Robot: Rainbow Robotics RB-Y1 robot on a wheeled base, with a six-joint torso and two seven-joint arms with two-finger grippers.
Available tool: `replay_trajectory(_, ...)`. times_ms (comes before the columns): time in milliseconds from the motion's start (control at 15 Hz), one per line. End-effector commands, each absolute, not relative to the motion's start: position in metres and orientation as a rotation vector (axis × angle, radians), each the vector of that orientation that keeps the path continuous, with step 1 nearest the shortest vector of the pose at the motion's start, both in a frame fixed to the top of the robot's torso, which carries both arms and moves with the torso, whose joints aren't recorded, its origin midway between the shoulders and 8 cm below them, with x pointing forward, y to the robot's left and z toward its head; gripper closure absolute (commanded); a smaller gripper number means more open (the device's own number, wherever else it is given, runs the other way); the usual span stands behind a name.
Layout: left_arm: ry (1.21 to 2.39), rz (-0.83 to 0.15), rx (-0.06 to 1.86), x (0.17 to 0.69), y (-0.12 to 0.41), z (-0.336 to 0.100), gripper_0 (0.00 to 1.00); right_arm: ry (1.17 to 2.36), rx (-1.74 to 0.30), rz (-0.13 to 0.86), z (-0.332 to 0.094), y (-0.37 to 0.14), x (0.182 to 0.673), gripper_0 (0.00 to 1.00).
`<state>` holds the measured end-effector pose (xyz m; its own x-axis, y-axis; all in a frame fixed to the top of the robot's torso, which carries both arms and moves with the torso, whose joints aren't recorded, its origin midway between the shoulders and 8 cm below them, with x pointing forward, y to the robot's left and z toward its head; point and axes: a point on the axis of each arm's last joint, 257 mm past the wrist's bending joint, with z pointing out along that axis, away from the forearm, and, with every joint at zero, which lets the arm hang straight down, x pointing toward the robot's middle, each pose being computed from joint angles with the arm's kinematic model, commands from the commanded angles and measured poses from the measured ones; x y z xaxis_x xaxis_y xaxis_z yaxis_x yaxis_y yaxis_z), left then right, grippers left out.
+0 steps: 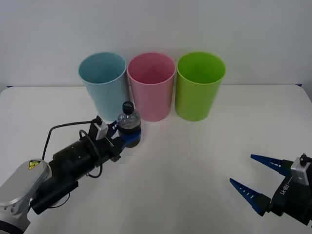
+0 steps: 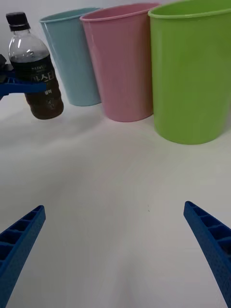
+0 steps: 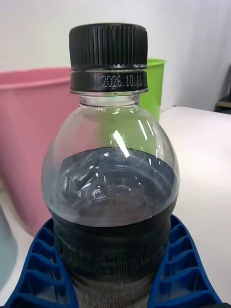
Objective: Grasp the object on the table and drop it into the matching bin: aluminum can to the light blue bin, PET bottle to the pink bin.
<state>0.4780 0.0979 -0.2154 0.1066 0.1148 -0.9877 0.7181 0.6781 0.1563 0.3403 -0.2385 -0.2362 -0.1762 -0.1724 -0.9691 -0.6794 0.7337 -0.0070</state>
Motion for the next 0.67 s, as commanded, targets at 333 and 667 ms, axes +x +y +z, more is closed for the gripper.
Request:
replay_trajectory(333, 1.434, -0.549, 0.698, 0.456, 0.133, -0.154, 1.0, 1.722, -0.68, 0.519, -0.236, -0.238, 0.34, 0.0)
replay_trajectory(667, 1.417, -0.542, 0.67, 0.451, 0.142, -0.096, 1.0, 1.722, -0.68, 0.519, -0.236, -0.238, 0.34, 0.0)
